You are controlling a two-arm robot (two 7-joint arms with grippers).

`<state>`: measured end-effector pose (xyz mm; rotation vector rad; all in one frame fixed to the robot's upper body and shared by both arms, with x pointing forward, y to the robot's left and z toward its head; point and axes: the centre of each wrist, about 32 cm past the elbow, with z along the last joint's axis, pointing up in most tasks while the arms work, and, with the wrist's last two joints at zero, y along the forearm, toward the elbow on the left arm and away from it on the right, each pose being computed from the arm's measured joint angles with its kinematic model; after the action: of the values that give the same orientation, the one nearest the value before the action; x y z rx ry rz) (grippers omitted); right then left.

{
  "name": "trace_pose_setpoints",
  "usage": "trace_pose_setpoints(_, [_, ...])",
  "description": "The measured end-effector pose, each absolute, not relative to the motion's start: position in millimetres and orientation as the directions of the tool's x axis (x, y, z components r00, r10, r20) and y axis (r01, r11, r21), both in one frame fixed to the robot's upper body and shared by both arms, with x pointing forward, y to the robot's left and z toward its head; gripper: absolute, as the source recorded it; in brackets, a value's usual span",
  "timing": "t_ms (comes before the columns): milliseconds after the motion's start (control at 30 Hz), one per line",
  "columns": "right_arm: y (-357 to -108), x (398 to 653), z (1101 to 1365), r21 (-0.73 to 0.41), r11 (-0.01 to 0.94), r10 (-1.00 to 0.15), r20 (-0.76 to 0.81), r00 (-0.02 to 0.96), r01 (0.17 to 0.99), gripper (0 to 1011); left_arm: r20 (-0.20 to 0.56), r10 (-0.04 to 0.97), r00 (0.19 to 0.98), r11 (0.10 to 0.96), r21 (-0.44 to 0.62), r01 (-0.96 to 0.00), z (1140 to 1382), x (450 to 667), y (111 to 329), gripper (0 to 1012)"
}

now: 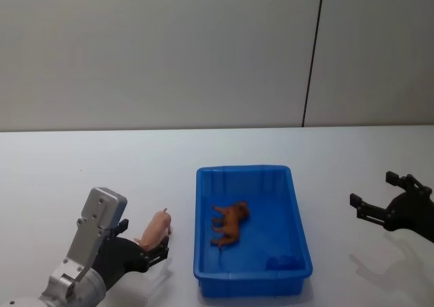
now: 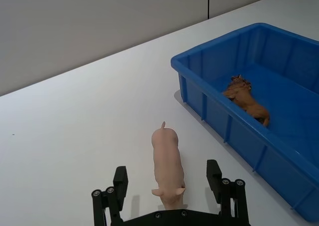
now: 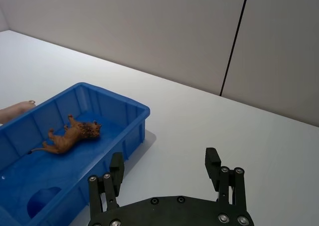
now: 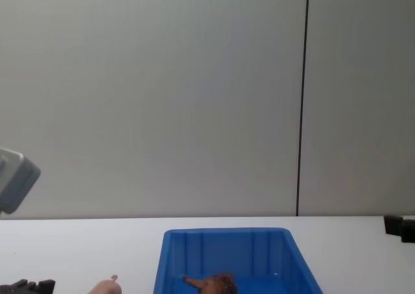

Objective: Pick up the two dolls from the table and place them into the box.

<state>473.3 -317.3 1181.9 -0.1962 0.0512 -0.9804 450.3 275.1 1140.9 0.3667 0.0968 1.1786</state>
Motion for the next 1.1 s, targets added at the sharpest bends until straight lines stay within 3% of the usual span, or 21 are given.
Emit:
trace_pose_setpoints(267, [-317.3,473.3,1181.9,-0.188,0.54,-0.829,0.045,0.557,0.82,1001,0.094,0.91,0.404,0.353,0.338,-0.873,1131.6,461.9,277.1,955])
trace_pose_setpoints(667, [-317.3,473.3,1181.8,-0.188,0.541,-0.829,0.045,0.557,0.82,1001,0.074,0.901,0.427,0.375,0.359,-0.855,1119.6,475.4,278.4,628])
trace_pose_setpoints(800, [-317.3,473.3,1181.8,-0.188,0.541,-0.829,0.045,0.557,0.82,1001,0.072,0.898,0.433,0.381,0.365,-0.85,1117.2,478.0,278.6,464])
trace_pose_setpoints(933, [-317.3,473.3,1181.8,-0.188,0.54,-0.829,0.045,0.557,0.82,1001,0.072,0.897,0.436,0.383,0.366,-0.848,1116.5,479.5,278.7,389])
trace_pose_setpoints(1100, [-317.3,473.3,1181.8,-0.188,0.54,-0.829,0.045,0.557,0.82,1001,0.075,0.896,0.438,0.384,0.364,-0.848,1116.9,480.6,278.9,389])
